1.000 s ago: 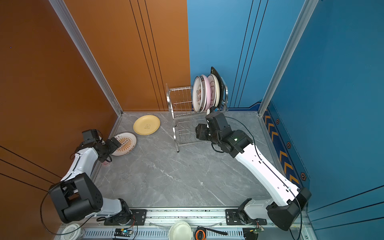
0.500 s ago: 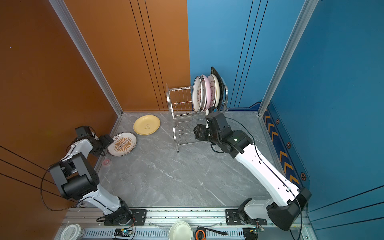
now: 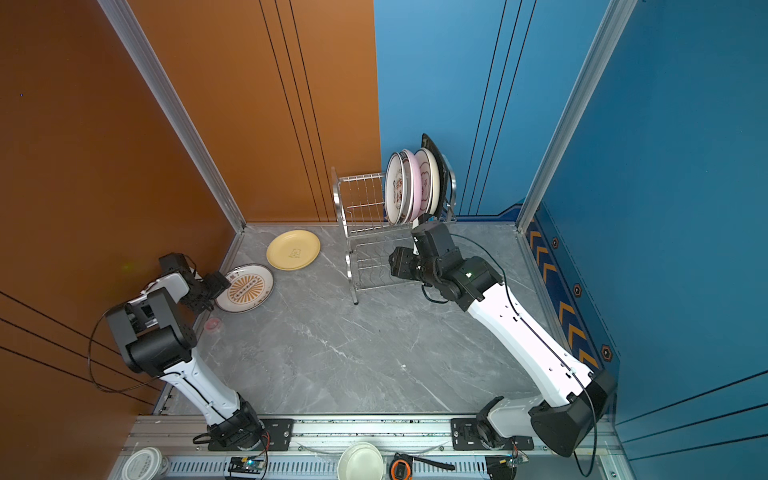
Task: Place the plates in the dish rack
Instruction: 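Position the left gripper above the sunburst plate's rim nearest the robot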
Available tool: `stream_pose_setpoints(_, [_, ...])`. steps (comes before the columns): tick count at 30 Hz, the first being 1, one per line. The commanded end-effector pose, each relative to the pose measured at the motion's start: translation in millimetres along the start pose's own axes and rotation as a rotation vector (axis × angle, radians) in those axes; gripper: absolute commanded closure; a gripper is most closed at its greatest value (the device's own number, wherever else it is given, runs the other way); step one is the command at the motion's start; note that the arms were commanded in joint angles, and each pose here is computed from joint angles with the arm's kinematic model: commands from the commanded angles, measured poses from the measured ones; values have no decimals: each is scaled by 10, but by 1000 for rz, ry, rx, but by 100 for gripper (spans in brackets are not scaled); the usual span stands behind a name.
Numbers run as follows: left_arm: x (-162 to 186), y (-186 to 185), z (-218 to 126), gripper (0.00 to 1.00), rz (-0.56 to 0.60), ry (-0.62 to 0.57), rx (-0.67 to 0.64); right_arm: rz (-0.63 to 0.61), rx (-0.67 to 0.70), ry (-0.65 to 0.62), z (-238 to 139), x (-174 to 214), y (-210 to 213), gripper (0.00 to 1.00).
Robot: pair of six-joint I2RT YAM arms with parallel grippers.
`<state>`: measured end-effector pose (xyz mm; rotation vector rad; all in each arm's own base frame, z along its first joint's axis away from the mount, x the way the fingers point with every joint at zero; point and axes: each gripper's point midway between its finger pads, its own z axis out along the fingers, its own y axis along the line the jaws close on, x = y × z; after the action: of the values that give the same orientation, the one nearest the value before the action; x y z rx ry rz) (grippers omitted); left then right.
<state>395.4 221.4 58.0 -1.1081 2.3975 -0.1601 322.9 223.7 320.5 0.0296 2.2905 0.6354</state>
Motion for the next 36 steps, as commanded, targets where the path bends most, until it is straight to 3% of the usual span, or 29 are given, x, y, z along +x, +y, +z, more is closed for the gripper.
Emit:
stream_pose_setpoints(1, [-52, -54, 23, 10, 24, -6, 2, 2, -9, 8, 47, -16, 15, 37])
stream_pose_setpoints(19, [338, -204, 119, 13, 25, 104, 37, 11, -9, -6, -47, -35, -106, 37])
stream_pose_setpoints(20, [364, -218, 118, 17, 28, 110, 41, 12, -10, -5, -55, -31, -115, 37])
stream_pose_setpoints(25, [499, -299, 85, 18, 35, 139, 56, 19, -14, -4, -74, -26, -143, 37])
stream_pose_setpoints(31, [640, -406, -130, 20, 71, 147, 50, 27, -19, -7, -83, -15, -162, 37])
stream_pose_setpoints(36, [459, -571, -439, 23, 136, 65, 36, 41, -20, -7, -79, -7, -177, 37])
